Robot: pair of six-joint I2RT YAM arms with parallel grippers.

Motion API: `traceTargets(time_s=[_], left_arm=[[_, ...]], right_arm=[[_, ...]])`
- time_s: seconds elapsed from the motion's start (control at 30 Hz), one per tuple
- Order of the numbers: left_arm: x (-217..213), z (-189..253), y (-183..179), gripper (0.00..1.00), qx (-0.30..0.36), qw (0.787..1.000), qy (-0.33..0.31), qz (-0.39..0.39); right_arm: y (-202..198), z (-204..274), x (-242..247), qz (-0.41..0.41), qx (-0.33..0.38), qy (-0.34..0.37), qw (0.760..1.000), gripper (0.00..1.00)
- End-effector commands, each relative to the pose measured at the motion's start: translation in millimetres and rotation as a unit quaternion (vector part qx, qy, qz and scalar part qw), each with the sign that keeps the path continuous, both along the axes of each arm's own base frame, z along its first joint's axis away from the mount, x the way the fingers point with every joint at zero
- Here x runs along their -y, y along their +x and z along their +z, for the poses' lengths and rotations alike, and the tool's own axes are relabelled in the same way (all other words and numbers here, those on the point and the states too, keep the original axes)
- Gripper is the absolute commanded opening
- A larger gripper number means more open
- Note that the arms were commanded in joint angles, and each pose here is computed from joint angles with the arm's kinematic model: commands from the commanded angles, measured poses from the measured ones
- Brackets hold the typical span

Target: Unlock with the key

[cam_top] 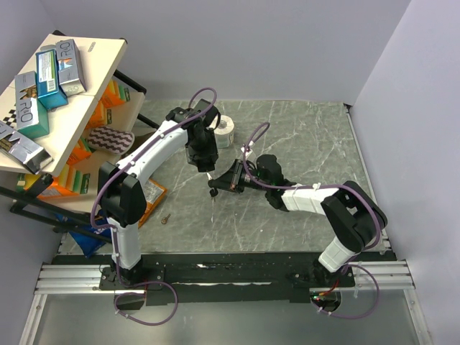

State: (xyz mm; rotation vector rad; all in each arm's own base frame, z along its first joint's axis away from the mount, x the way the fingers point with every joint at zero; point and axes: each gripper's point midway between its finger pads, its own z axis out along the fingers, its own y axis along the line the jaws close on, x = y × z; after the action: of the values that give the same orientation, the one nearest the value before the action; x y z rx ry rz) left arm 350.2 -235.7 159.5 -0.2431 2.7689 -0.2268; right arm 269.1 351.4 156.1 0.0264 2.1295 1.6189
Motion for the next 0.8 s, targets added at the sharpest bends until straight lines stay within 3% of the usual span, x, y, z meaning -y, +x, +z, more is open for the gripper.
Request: traceTargets(time_s=[0.0, 0.77], left_arm=[[5.1, 23.2, 1.8, 0.01, 0.028, 0.999, -0.026, -0.005], [7.6, 19.9, 1.9, 0.01, 0.023, 0.999, -0.028, -0.007]], right_arm=[[15.4, 19.8, -1.5, -0.013, 0.036, 0.021, 0.999, 0.00], [24.1, 9.6, -6.2, -0.008, 0.023, 0.017, 1.000, 0.00]])
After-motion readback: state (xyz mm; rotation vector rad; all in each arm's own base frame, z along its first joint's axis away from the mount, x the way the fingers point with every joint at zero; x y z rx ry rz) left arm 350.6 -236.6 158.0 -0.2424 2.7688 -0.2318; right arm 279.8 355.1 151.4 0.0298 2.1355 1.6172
